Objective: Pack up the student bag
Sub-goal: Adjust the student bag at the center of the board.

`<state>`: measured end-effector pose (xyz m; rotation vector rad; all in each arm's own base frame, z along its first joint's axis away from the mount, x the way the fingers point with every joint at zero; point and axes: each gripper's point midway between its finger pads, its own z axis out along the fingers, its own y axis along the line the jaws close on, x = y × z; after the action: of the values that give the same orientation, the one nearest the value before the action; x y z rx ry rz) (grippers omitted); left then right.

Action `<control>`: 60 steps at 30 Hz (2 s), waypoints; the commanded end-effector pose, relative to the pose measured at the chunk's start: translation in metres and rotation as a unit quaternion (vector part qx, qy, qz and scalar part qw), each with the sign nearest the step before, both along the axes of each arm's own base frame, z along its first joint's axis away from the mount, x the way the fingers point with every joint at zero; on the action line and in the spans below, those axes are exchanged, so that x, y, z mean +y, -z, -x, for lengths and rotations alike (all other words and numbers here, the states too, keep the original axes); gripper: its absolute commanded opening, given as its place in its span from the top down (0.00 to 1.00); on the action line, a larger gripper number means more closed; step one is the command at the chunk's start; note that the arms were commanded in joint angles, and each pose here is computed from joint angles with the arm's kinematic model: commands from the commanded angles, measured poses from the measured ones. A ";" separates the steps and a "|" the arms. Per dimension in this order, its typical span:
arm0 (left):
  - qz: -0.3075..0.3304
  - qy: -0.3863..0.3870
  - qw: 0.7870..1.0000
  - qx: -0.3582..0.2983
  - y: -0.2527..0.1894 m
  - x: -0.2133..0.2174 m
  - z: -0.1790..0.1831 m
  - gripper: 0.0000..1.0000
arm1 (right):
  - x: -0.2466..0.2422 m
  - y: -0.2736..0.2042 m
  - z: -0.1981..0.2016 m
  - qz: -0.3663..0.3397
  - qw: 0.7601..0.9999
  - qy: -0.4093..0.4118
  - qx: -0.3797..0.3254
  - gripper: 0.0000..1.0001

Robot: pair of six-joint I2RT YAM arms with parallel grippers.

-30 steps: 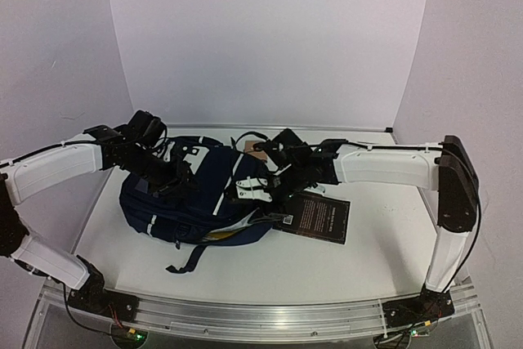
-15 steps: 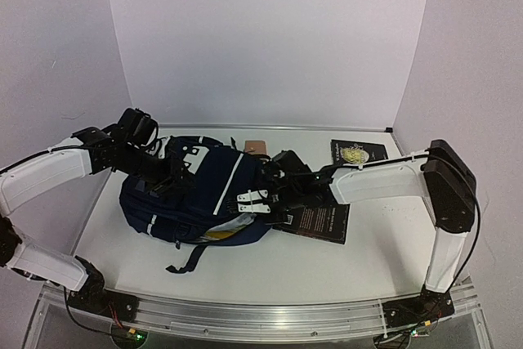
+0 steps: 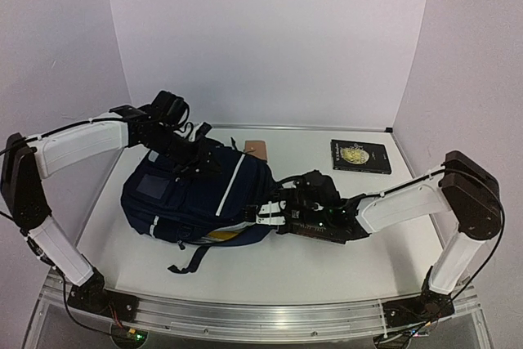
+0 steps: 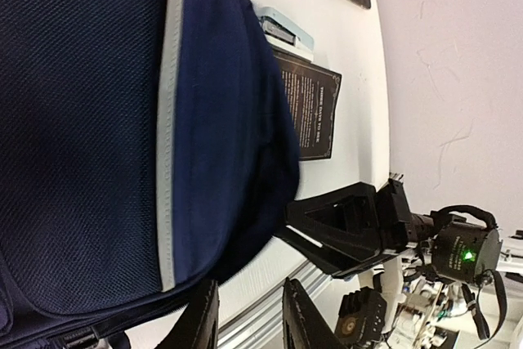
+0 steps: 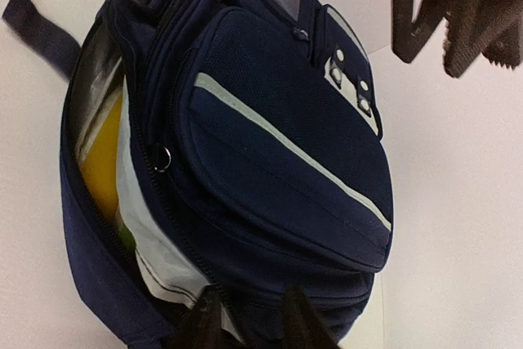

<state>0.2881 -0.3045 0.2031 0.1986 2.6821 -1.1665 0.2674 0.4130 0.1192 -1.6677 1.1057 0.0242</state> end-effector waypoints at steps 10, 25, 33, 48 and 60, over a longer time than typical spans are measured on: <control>-0.047 0.043 0.997 -0.032 0.017 -0.054 -0.012 0.69 | -0.065 -0.095 -0.027 -0.189 0.868 0.255 0.382 0.40; -0.156 0.069 0.985 -0.039 0.059 -0.094 -0.018 0.67 | -0.073 -0.051 -0.055 -0.284 0.583 0.311 0.695 0.50; -0.268 0.051 0.962 -0.023 0.091 -0.082 -0.015 0.54 | -0.072 -0.040 -0.058 -0.282 0.572 0.320 0.701 0.50; -0.398 0.018 0.917 -0.029 0.132 -0.060 -0.022 0.61 | -0.085 -0.036 -0.061 -0.289 0.576 0.333 0.688 0.50; -0.445 0.014 0.894 -0.054 0.136 -0.056 -0.031 0.73 | -0.084 -0.035 -0.056 -0.284 0.571 0.327 0.698 0.50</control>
<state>0.3100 -0.3806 0.0669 0.4230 2.9087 -0.0017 0.3224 0.3266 0.1404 -0.2289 2.4973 1.2325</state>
